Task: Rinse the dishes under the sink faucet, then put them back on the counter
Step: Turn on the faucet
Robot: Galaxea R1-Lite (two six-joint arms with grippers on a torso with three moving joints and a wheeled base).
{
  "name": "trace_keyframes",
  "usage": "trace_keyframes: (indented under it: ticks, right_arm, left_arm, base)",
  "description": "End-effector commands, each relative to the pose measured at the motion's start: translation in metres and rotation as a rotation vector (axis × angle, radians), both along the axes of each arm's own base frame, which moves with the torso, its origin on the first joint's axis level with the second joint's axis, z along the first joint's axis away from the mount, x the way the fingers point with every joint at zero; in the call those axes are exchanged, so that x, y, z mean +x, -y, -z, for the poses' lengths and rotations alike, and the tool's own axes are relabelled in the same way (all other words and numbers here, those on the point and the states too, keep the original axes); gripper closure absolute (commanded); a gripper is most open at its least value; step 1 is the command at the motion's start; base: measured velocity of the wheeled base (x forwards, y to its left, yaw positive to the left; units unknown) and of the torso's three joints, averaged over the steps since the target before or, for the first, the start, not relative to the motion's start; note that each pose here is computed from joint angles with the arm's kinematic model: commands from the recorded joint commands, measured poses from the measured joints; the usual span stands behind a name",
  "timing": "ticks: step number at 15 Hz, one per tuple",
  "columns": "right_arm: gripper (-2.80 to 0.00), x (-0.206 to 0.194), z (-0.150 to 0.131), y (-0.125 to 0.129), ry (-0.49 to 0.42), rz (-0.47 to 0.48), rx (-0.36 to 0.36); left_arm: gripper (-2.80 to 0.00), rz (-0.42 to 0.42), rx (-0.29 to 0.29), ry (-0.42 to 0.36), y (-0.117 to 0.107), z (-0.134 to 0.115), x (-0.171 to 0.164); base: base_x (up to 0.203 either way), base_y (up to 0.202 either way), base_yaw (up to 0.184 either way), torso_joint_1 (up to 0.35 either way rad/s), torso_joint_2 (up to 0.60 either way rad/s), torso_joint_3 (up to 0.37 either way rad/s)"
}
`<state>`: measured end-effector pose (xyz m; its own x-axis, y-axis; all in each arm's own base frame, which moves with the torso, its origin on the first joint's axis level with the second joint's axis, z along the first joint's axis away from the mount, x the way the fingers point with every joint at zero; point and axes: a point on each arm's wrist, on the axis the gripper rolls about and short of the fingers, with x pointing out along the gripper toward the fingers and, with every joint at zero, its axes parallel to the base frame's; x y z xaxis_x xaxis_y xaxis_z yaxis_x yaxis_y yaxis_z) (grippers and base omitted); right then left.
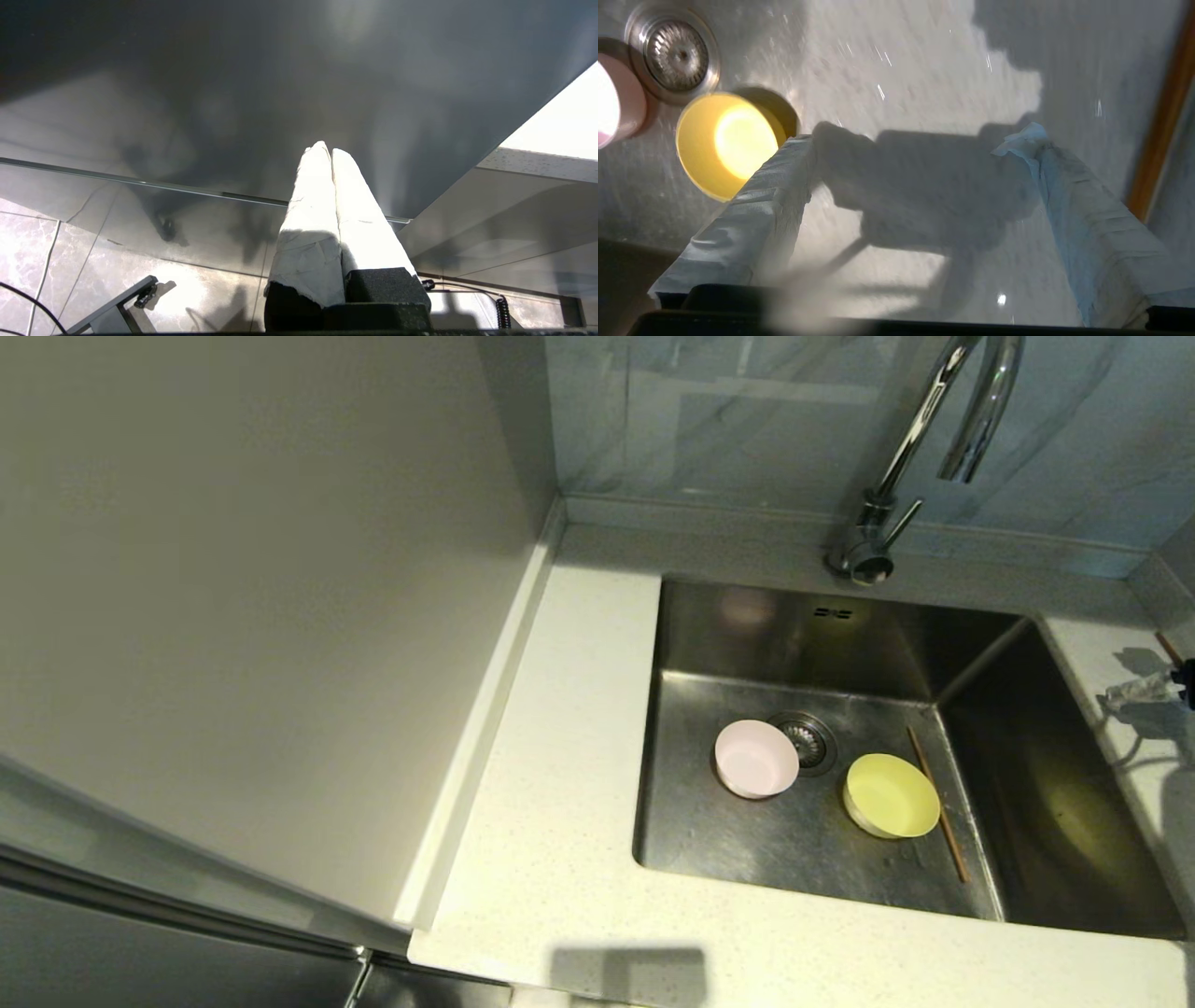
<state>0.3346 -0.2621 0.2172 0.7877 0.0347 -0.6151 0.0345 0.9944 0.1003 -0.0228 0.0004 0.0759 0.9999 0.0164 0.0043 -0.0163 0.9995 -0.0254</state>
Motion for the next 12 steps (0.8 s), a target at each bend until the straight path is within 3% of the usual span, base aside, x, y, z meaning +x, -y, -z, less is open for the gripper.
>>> trace_keyframes:
  ticks: [1,6,12]
  right_arm:
    - [-2.8,-0.002,-0.008,0.0,0.04,-0.011,-0.018]
    - [-2.8,0.006,-0.015,0.007,0.135,-0.003,-0.105]
    - [-2.8,0.008,-0.001,0.019,0.098,0.051,-0.125]
  left_arm:
    - [0.0,0.0,-0.001,0.003,0.0,0.0,0.0]
    - [0.0,0.0,-0.001,0.003,0.0,0.0,0.0]
    - [0.0,0.0,-0.001,0.003,0.0,0.0,0.0]
  base:
    - [0.0,0.0,0.0,0.0,0.0,0.0]
    - [0.0,0.0,0.0,0.0,0.0,0.0]
    - [0.0,0.0,0.0,0.0,0.0,0.0]
